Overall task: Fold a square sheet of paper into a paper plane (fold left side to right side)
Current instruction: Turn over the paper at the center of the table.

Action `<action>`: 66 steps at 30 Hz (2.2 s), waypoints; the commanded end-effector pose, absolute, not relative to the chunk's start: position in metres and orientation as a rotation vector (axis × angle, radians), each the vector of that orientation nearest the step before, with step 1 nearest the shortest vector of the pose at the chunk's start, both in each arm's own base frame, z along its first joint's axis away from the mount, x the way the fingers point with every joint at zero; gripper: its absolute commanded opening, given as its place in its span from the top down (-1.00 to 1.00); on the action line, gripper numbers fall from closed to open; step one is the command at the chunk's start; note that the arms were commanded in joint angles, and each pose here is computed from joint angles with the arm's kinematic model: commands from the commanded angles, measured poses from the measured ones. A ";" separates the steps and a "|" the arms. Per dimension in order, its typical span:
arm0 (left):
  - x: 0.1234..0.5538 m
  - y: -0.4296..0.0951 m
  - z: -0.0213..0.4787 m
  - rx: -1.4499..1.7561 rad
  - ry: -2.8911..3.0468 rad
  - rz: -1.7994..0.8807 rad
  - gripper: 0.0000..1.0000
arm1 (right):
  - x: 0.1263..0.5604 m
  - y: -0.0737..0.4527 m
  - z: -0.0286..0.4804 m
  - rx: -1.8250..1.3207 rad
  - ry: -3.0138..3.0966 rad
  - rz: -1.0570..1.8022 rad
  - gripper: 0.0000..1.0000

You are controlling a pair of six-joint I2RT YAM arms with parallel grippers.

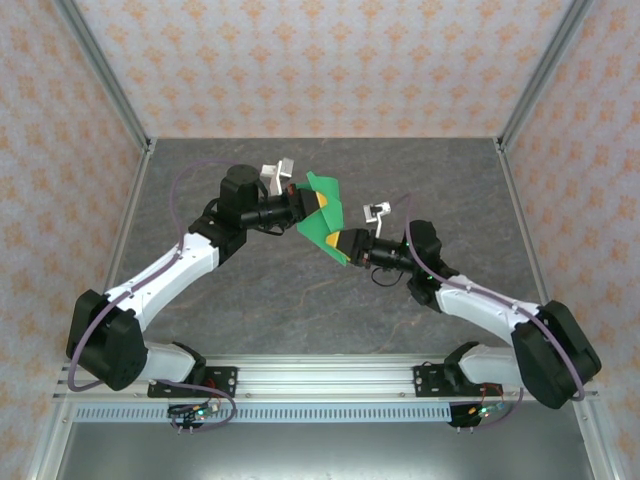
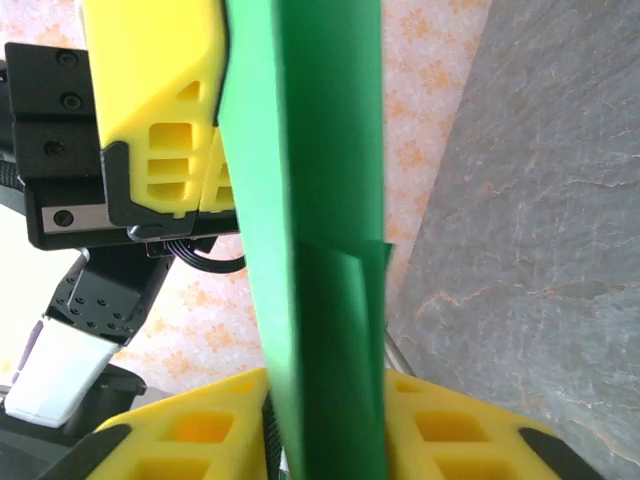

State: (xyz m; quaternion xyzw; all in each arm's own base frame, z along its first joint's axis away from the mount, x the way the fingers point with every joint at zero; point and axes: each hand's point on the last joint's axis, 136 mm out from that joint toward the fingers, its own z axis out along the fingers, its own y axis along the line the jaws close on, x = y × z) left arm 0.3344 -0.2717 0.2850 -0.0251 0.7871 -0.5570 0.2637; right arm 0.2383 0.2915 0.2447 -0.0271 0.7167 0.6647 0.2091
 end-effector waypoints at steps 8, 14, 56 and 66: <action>0.318 -0.250 0.278 0.002 2.210 -1.270 -0.01 | 0.232 0.277 0.232 -0.226 2.139 1.504 0.89; 0.310 -0.185 0.271 -0.075 2.260 -0.793 -0.26 | 0.230 0.236 0.175 -0.337 2.460 0.833 0.94; 0.296 -0.132 0.226 -0.302 2.279 -0.542 -0.40 | 0.199 0.296 0.124 -0.841 2.573 0.051 -0.60; 0.323 -0.222 0.132 -0.290 2.470 -1.005 -0.37 | 0.231 0.227 0.181 -0.163 2.376 0.858 -1.00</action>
